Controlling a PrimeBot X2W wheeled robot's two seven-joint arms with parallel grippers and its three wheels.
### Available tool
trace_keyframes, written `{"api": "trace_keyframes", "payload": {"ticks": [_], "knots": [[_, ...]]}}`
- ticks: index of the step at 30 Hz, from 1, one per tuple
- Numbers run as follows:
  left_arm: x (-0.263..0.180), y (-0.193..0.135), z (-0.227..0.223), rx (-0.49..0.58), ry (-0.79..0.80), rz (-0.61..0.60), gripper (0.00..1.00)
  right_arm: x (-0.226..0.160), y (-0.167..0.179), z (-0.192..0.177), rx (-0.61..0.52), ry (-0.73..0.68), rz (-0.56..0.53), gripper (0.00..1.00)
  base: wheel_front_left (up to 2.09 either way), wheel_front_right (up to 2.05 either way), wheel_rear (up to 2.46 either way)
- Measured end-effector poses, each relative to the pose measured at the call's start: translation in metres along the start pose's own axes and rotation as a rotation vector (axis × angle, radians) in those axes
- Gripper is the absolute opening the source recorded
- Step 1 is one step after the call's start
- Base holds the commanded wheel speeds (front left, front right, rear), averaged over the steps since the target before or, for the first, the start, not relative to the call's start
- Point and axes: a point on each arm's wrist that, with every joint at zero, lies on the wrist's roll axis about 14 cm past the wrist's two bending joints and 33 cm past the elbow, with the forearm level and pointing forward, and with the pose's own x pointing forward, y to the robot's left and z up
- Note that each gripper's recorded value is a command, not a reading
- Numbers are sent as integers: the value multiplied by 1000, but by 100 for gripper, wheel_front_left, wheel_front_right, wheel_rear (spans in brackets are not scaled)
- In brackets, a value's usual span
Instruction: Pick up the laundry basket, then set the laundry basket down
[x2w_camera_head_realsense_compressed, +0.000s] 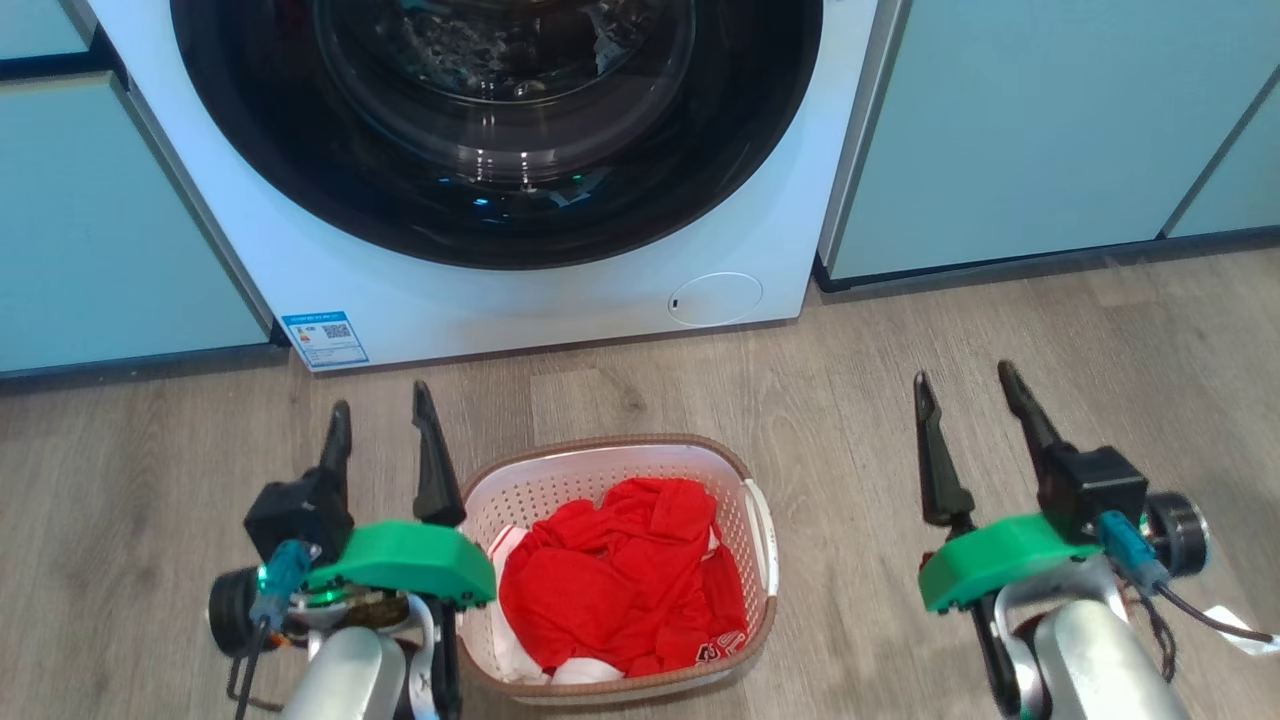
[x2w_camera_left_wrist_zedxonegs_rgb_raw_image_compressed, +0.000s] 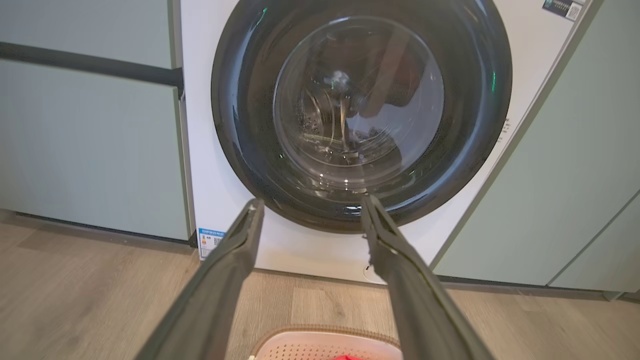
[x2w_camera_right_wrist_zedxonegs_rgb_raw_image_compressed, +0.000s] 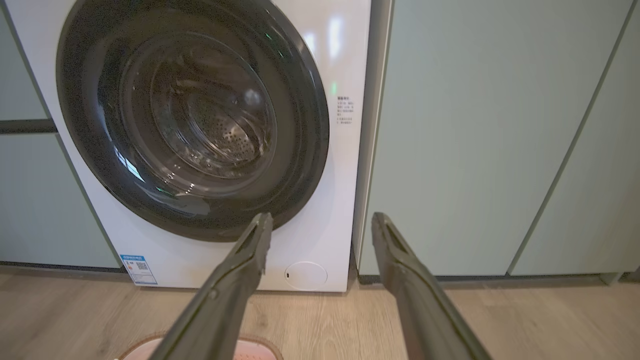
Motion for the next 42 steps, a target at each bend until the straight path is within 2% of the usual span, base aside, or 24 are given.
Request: {"api": "trace_keyframes", "payload": {"ticks": [5, 18, 25, 33, 42], "knots": [[-2, 8, -17, -33, 60, 27, 100, -6, 0, -24, 27, 77, -6, 100, 0, 0, 0], [2, 21, -31, -1, 97, 66, 100, -4, -2, -37, 32, 112, -10, 100, 0, 0, 0], [25, 30, -59, 49, 168, 86, 100, 24, -7, -62, 70, 173, 0, 100, 0, 0, 0], [52, 48, -128, 110, 354, 118, 100, 55, -5, -130, 135, 343, 44, 100, 0, 0, 0], [51, 75, -234, 189, 672, 117, 100, 73, 1, -228, 169, 589, 106, 100, 0, 0, 0]]}}
